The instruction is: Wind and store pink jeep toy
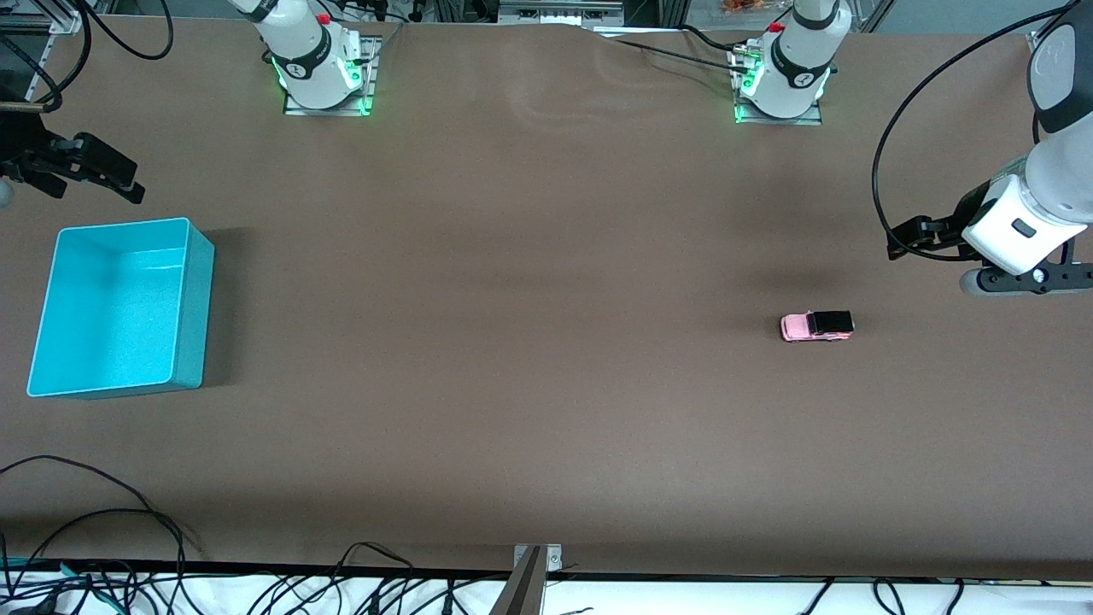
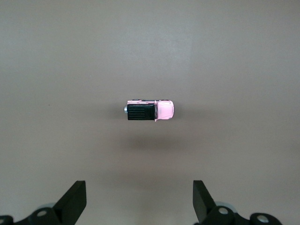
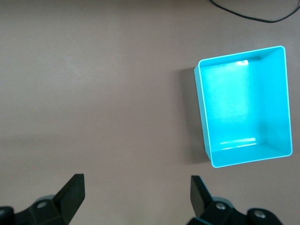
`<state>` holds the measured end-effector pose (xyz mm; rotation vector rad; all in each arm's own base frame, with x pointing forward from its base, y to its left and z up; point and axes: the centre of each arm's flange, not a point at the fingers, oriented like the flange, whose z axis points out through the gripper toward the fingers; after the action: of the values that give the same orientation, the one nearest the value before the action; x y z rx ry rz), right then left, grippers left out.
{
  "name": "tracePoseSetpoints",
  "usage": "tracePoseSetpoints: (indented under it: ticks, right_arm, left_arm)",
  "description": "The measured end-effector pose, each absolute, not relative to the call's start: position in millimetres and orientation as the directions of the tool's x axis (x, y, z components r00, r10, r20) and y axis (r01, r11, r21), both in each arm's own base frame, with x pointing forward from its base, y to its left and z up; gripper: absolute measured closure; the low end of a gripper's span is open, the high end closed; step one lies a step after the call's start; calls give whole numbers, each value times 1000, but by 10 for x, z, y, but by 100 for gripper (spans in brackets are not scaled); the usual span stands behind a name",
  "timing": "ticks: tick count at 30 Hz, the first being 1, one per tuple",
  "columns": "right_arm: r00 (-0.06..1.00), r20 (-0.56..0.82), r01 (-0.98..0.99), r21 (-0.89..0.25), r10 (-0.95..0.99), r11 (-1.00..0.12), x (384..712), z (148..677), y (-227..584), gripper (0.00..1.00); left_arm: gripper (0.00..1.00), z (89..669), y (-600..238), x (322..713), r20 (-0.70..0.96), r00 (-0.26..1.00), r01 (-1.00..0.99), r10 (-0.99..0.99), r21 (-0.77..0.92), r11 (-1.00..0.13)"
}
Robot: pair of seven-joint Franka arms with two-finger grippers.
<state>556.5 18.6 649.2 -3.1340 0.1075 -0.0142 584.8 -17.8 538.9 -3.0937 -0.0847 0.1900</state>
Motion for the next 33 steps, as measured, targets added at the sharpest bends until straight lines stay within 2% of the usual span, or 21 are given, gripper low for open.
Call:
tracePoseSetpoints:
  ticks: [17,33]
  right_arm:
    - [997,37,-68,-9,-68,-998,5564,6605,187,0]
    - [997,33,-65,-9,-66,-998,5559,6601,198,0]
  left_arm:
    - [0,5675,-67,5768,-72,995,73,76,-40,-997]
    - [0,5690,-30,5762,-70,994,80,82,-40,-996]
